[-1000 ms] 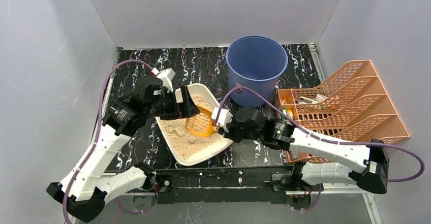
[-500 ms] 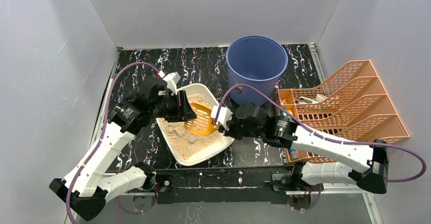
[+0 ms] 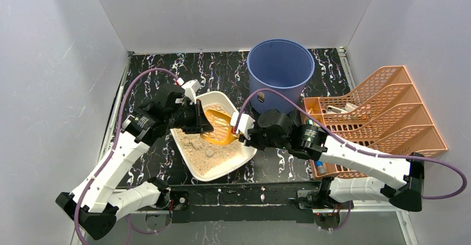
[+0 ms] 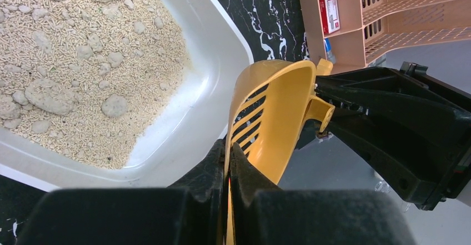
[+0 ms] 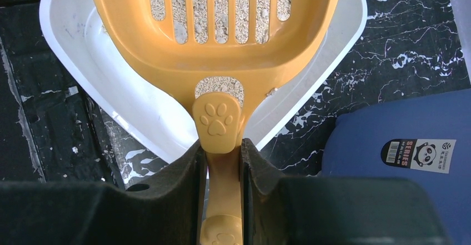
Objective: Clean the litter box
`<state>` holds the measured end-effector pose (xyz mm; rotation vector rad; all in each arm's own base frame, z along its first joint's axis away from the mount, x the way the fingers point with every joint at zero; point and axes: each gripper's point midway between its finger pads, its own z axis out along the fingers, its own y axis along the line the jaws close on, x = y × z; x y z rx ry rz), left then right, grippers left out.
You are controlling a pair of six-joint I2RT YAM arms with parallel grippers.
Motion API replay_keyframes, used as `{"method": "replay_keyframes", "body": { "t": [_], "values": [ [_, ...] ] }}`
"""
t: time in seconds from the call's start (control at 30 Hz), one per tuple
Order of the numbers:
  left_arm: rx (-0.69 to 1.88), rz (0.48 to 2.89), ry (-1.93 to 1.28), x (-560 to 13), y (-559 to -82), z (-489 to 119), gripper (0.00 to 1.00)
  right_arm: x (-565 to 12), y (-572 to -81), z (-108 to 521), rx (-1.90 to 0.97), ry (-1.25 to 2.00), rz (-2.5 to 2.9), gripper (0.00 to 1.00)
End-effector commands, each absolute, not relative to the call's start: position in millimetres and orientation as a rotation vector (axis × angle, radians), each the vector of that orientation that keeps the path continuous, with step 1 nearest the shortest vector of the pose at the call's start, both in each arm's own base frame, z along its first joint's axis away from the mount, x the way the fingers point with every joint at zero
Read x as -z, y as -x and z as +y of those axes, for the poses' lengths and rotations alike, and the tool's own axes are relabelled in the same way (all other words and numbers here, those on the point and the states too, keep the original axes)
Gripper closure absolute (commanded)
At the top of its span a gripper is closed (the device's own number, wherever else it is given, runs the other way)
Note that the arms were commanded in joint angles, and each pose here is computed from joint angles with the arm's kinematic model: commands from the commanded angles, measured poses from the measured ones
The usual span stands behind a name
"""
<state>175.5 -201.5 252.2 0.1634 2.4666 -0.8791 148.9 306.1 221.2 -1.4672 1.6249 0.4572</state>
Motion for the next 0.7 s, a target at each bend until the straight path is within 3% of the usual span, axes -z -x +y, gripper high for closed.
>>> {"method": "replay_keyframes", "body": {
  "t": [0.0, 0.27, 0.67],
  "values": [
    [0.879, 2.463, -0.172, -253, -173, -200, 1.00, -259, -151, 315, -0.506, 1.377, 1.565, 0.87],
    [0.836, 2.424, -0.145, -249, -176, -192, 1.00, -260, -147, 298, -0.523, 1.300, 1.619, 0.42],
    [0.868, 2.389, -0.108, -234, -171, -189, 1.00, -268, -149, 272, -0.579, 0.969, 1.813, 0.10]
  ]
}}
